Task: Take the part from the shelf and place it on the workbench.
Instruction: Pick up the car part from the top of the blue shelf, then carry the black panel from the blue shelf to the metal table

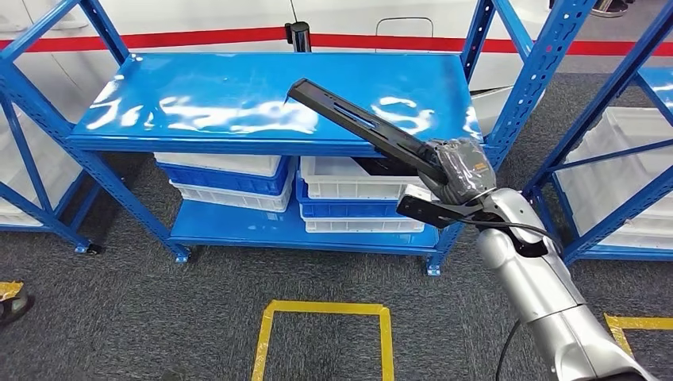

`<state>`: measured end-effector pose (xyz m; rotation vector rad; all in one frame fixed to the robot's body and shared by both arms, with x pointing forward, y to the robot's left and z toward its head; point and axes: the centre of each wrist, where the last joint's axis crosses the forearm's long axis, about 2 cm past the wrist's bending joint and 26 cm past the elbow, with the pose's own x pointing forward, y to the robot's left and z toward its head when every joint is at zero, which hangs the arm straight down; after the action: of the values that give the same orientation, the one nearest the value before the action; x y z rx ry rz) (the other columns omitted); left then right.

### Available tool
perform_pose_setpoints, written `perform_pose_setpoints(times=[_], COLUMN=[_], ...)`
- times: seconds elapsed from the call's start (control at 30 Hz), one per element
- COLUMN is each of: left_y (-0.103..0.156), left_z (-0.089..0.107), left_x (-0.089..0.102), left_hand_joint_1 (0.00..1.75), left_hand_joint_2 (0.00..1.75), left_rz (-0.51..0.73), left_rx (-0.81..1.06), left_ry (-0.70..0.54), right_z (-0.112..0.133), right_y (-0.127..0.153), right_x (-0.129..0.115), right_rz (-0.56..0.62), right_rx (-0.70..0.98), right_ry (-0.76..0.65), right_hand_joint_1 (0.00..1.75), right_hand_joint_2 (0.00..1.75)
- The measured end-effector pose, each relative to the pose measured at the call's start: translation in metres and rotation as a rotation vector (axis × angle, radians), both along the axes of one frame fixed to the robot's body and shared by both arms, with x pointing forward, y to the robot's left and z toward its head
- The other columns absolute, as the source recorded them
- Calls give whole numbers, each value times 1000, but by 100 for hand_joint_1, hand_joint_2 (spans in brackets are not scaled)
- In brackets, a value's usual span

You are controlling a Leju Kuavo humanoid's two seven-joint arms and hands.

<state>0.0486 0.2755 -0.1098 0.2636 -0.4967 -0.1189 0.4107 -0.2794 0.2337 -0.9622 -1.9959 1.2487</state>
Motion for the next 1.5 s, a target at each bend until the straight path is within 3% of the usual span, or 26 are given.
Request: perform_pose_setpoints(times=[0.27, 0.67, 0.9, 1.5], left_y=[4, 1, -1, -6], left_z=[1, 1, 0, 2], left_x=[6, 6, 1, 10], left_hand_joint_1=[0, 0, 0, 0], left_hand_joint_2=[175, 175, 175, 175], left_rz=[3, 0, -5, -10], left_rx=[4, -2, -6, -14], left_ry=[-7, -19, -29, -41], right_z=[9, 8, 6, 6], right_y=[15, 15, 3, -12], right_x=[3, 2, 1, 1], right_rz=[12, 13, -13, -61], right_rx=[1, -6, -14, -1], right_ry=[-11, -11, -8, -8], right_hand_joint_1=[175, 175, 175, 175], right_hand_joint_2=[175, 175, 175, 175])
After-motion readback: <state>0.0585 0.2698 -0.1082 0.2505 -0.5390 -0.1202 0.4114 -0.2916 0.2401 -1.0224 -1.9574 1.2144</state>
